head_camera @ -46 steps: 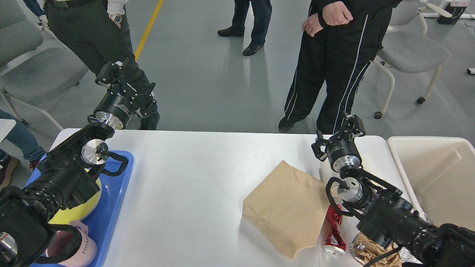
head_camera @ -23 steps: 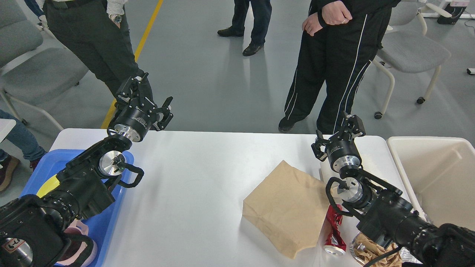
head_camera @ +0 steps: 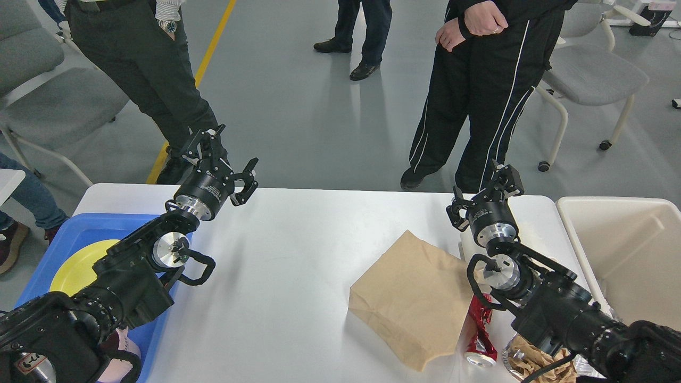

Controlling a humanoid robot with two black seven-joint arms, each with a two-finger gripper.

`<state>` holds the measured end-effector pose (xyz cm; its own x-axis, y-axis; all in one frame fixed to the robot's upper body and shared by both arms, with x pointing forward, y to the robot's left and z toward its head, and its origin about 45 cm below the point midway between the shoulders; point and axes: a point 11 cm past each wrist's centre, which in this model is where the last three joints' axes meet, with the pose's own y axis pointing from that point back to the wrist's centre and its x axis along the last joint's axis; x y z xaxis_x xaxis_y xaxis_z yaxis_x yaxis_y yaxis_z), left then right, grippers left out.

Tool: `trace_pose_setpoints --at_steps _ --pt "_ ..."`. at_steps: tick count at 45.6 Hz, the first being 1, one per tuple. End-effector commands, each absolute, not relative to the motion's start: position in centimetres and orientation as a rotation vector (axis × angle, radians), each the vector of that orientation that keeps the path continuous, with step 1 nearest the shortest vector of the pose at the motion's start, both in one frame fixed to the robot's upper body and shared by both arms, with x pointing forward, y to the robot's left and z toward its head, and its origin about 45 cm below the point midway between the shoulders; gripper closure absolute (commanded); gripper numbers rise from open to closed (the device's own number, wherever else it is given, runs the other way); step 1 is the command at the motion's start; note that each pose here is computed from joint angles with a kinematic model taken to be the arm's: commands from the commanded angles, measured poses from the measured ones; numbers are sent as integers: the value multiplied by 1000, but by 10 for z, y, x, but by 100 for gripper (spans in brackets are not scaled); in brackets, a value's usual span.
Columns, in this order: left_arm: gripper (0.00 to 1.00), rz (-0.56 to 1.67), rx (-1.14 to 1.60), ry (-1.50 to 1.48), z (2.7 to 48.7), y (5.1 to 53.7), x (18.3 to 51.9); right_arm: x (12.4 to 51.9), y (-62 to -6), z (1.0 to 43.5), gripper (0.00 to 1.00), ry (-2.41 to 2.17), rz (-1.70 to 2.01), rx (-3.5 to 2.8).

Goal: Tidy desktop

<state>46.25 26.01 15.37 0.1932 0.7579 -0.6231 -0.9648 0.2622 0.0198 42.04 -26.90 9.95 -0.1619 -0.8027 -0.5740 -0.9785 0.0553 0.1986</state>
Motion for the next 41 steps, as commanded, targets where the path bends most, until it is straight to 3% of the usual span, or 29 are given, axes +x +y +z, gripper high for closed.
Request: trace_pose_setpoints --at_steps 1,41 --pt "4 1264 -431 590 153 261 462 420 -269 100 0 2029 799 -1797" --pt "4 1265 -436 585 154 261 462 420 -269 100 0 2029 799 -1797"
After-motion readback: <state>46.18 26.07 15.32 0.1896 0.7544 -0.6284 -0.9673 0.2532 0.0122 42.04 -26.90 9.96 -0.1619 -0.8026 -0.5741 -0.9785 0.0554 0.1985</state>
